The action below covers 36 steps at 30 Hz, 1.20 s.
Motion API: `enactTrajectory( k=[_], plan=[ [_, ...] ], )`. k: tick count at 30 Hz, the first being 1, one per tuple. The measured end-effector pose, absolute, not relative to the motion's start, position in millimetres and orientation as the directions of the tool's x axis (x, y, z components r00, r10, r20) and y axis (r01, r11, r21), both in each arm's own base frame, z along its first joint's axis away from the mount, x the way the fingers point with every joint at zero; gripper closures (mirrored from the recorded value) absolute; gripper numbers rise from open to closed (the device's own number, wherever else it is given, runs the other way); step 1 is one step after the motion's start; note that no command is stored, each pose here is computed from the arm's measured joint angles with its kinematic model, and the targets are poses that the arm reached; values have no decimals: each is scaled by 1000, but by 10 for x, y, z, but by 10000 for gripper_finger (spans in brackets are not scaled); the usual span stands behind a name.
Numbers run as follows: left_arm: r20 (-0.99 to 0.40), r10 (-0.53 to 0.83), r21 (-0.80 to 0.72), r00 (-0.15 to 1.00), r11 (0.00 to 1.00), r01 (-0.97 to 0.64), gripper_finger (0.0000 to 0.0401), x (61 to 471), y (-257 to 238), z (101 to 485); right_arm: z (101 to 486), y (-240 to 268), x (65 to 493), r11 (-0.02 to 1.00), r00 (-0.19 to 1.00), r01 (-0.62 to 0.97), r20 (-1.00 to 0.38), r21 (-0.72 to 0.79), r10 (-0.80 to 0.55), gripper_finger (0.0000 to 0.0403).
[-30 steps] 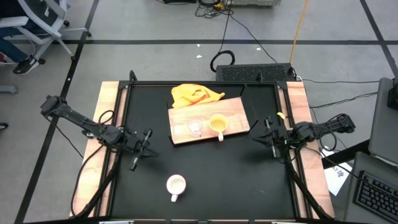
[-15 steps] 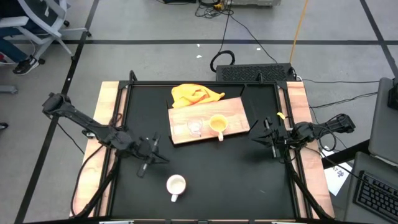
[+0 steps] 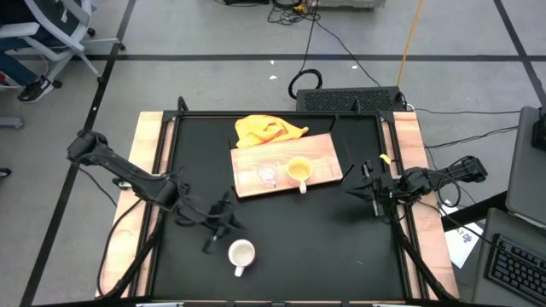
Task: Stack small to large cups/mugs on shelf
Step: Put the gray patterned mug on the shelf
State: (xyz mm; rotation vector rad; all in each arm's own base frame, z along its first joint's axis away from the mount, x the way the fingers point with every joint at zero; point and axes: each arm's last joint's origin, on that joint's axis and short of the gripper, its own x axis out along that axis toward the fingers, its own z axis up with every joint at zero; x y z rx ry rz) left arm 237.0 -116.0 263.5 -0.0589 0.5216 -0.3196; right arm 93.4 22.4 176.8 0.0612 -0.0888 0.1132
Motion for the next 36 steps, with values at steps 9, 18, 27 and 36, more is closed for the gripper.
enactTrajectory(
  k=[9,18,27,36],
  plan=[
    [-565,-406,-263,718,914,309,235,2554,-1292,2638,1762,224,935,992,990,-115,85,54,110,403],
    [-739,-363,-298,568,932,208,217,2719,-1368,2654,1757,224,935,992,991,-115,80,54,111,403],
    [-828,-337,-308,447,941,140,217,2926,-1397,2516,1753,224,936,992,991,-115,77,54,111,403],
    [-859,-335,-320,388,942,105,217,3002,-1326,2388,1746,224,936,992,991,-115,69,53,111,403]
  ],
)
